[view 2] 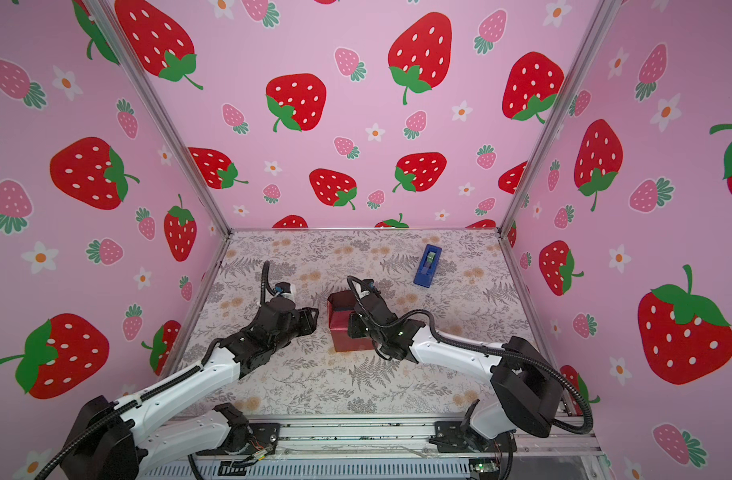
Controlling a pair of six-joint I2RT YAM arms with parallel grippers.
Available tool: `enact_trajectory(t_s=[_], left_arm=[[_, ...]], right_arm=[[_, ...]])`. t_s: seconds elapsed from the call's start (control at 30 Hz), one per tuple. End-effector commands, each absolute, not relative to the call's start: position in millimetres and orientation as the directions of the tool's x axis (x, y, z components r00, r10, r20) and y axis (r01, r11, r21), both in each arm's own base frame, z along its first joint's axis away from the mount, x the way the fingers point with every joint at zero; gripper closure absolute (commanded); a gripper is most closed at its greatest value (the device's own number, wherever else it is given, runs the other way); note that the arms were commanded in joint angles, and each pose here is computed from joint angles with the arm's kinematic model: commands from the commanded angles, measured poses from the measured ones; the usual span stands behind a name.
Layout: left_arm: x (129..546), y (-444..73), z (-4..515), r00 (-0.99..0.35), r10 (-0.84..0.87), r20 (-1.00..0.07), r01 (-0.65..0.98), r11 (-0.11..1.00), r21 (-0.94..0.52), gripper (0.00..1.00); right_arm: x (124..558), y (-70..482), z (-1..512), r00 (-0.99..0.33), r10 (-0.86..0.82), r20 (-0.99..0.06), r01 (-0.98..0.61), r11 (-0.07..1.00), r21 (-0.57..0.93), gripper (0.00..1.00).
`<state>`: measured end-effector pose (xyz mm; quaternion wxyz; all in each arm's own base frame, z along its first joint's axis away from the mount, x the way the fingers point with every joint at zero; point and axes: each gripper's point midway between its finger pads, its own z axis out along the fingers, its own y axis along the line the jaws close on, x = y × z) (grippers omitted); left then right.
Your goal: Wrap the gift box in paper
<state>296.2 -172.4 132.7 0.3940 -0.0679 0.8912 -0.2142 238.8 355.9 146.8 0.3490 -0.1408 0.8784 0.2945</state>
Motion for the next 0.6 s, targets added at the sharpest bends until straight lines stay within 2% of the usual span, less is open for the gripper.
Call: enact_trajectory(t_s=[0.0, 0.23, 0.57], left_arm=[[300, -196, 135, -0.685, -0.318, -0.656, 0.121, 0.838, -0.533, 0.51], [303, -213, 132, -0.684, -0.307, -0.662, 0.183, 0.806, -0.563, 0.52], [303, -209, 144, -0.642, -0.319, -0.698, 0.181, 0.821, -0.542, 0.53]], right_arm=[[225, 332, 98, -0.791, -0.136, -0.597, -0.405, 0.847, 0.344, 0.94], [224, 332, 98, -0.793, -0.132, -0.595, -0.404, 0.845, 0.350, 0.94], [223, 334, 99, -0.797, -0.138, -0.588, -0.407, 0.841, 0.355, 0.93]])
